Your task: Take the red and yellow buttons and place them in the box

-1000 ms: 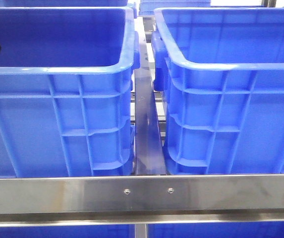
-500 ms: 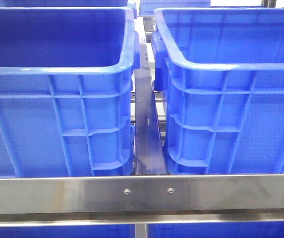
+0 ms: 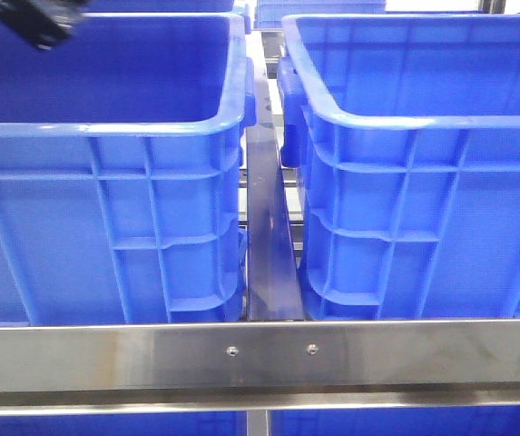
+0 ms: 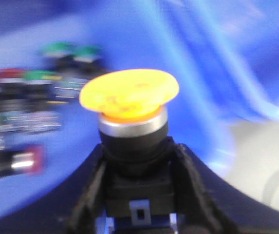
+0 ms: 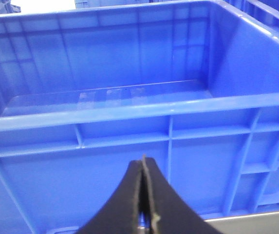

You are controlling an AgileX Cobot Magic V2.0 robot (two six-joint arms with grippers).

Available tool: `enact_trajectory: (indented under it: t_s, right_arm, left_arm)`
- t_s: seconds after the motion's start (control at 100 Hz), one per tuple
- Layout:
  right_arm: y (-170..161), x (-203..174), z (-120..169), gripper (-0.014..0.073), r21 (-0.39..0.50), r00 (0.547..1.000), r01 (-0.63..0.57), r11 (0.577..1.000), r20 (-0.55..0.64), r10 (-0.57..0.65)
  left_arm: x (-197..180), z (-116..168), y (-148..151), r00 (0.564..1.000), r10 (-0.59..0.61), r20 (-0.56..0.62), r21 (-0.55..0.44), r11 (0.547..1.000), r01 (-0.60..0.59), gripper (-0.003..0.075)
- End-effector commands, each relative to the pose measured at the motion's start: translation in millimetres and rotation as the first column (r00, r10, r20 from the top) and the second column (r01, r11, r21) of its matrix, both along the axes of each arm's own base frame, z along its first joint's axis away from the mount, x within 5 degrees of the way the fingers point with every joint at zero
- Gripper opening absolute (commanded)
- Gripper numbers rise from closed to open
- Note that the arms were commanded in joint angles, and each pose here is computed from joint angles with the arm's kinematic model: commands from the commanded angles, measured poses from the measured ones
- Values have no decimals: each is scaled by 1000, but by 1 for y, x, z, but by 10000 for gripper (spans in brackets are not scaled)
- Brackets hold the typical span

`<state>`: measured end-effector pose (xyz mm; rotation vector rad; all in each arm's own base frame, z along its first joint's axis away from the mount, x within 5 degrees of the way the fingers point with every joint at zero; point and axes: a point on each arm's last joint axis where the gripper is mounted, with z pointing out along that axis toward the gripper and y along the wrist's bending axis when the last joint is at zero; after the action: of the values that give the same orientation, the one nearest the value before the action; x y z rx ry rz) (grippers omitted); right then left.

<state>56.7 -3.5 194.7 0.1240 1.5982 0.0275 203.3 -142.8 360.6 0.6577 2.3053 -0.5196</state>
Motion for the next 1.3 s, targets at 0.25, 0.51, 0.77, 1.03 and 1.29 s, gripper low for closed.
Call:
enact_trajectory:
  t_s: [0.25,0.51,0.77,1.03,1.29]
  right_arm:
    - [1,-4,21,-70,-20,981,-6,1000,193,9]
    - [1,-11,50,-70,-20,979,0,1000,203,4]
    - [0,-16,93,-70,9,1000,8,1000,4,-8]
    - [7,1,132,64,151,974,-37,988,-216,70]
    - [28,20,166,619,323,922,-230,918,-230,312]
  left_arm:
    - [-40,11,-55,968,-244,52,-76,966,247,62]
    - [-38,-2,-68,962,-272,8,-50,961,272,62]
    - [-35,-8,-73,962,-272,-17,-45,962,271,62]
    - [-35,-9,-72,961,-275,-26,-39,961,274,62]
    - [-36,-9,-72,961,-276,-29,-38,961,275,62]
